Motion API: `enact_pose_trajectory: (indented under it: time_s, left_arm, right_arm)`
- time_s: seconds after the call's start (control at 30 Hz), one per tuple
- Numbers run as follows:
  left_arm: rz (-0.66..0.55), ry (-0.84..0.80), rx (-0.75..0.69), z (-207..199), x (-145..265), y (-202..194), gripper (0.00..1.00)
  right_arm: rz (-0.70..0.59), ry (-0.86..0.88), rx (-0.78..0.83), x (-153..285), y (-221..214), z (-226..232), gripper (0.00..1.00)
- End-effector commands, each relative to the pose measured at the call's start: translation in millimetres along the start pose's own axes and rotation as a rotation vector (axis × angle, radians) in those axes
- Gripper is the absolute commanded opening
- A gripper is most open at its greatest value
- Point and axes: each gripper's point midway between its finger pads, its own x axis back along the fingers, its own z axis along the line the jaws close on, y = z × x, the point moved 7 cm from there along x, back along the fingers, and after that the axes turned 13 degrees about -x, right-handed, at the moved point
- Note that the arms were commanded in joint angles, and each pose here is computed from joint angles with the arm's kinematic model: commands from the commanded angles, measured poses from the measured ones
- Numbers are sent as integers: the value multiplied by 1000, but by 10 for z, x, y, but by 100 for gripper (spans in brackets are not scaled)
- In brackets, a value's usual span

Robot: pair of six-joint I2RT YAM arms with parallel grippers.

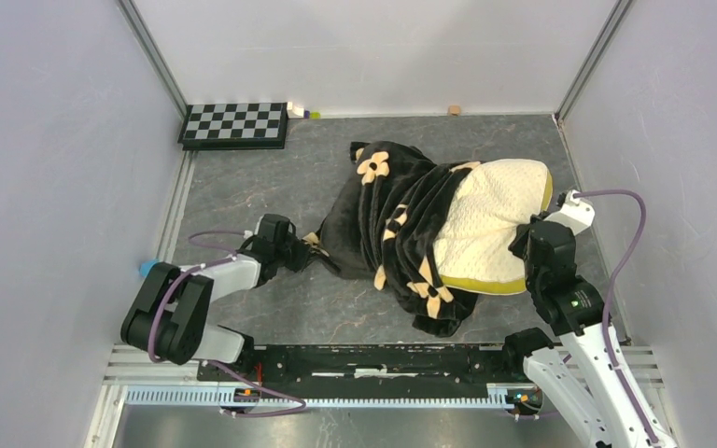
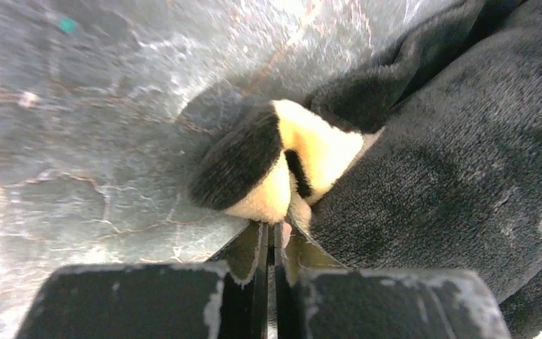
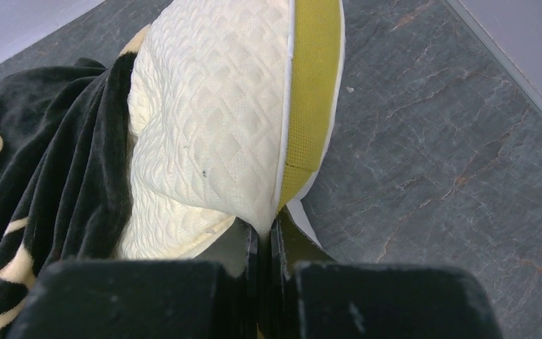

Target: Remove the pillowcase from the pillow

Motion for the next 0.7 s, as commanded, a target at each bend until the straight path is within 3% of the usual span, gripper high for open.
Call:
enact_pose_trajectory:
  time_s: [0.0, 0.17, 0.33, 0.67]
  left_arm:
    - [-245, -24, -33, -89, 147, 391, 2]
    - [-427, 120, 61, 74, 571, 822, 2]
    - [-690, 109, 219, 161, 1034, 1233, 2]
    - [-903, 185, 388, 195, 1560, 1966, 2]
  right_arm:
    - [-107, 28, -74, 21, 197, 84, 0]
    - [-146, -69, -38, -30, 226, -6, 0]
    - [-150, -166, -7, -164, 216, -14, 0]
    - [-237, -395, 41, -313, 674, -6, 0]
